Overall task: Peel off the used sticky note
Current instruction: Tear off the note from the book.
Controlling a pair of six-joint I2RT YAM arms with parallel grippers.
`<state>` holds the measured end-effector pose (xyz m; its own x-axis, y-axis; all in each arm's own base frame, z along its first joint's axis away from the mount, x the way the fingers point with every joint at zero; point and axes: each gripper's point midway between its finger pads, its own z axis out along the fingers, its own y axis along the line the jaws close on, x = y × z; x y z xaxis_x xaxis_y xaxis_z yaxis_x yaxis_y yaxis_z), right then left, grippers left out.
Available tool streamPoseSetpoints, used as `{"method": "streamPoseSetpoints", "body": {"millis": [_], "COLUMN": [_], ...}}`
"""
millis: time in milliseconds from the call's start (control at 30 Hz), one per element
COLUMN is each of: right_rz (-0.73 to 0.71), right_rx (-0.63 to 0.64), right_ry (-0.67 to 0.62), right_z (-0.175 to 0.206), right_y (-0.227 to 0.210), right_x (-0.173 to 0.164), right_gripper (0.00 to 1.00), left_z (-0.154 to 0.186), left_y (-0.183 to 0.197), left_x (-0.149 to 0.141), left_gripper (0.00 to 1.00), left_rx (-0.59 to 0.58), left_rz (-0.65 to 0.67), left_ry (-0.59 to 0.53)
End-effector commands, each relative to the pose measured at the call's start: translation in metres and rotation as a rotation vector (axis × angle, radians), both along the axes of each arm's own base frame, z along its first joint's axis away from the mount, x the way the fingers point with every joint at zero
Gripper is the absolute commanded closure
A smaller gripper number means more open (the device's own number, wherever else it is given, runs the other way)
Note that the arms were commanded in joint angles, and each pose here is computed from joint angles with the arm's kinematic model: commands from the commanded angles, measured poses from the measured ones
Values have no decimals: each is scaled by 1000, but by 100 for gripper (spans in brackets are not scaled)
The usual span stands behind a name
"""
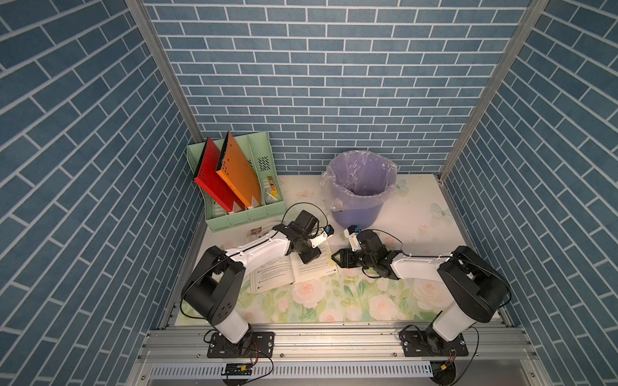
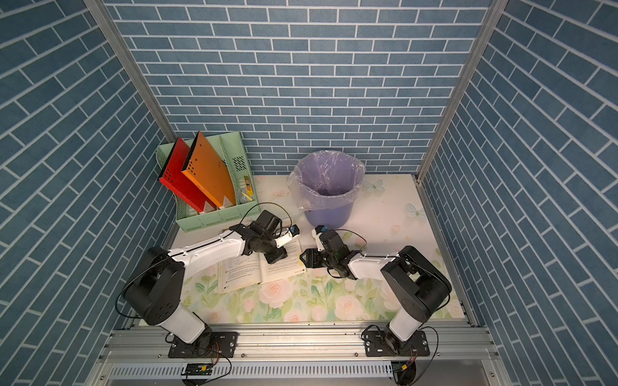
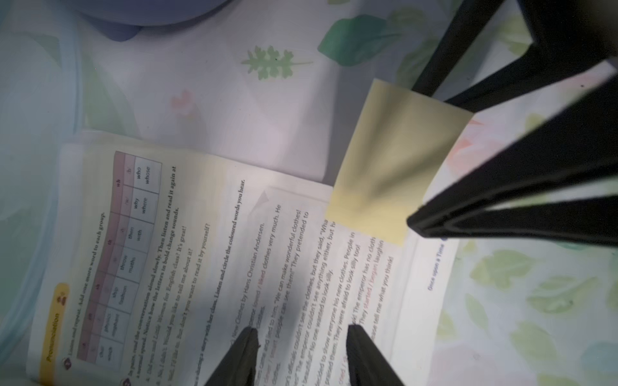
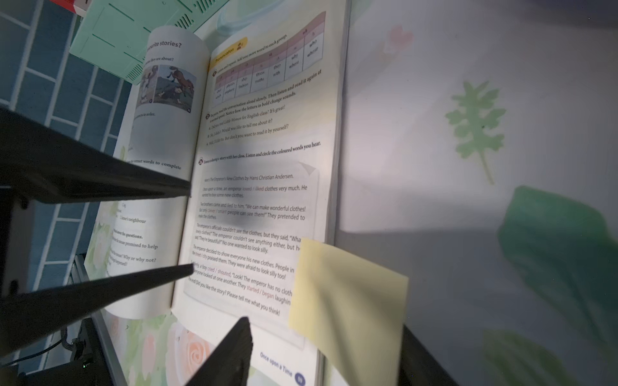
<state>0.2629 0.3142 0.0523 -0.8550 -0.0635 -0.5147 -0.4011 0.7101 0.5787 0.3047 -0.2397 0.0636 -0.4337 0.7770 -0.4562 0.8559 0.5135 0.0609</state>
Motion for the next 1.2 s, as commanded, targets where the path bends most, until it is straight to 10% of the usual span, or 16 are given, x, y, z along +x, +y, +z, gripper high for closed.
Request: {"method": "streamPoseSetpoints", "body": {"millis": [0,533,1167], "right_rz": [27,111,114], "right_rx": [56,96,62], "right_ry": [-9,49,-57], "right_z": [3,-23,-20], "right_y": [3,12,6], "right_x": [2,7,16], "right_gripper": [39,81,77], "left_z": [-6,-38,-55], "left_y": [-10,-19,-8], "left_x": [26,46,35], "left_gripper": [52,52,54], "left_rx": [-26,13,65], "left_rz": [72,83,62], "left_ry": [-18,-11,5]}}
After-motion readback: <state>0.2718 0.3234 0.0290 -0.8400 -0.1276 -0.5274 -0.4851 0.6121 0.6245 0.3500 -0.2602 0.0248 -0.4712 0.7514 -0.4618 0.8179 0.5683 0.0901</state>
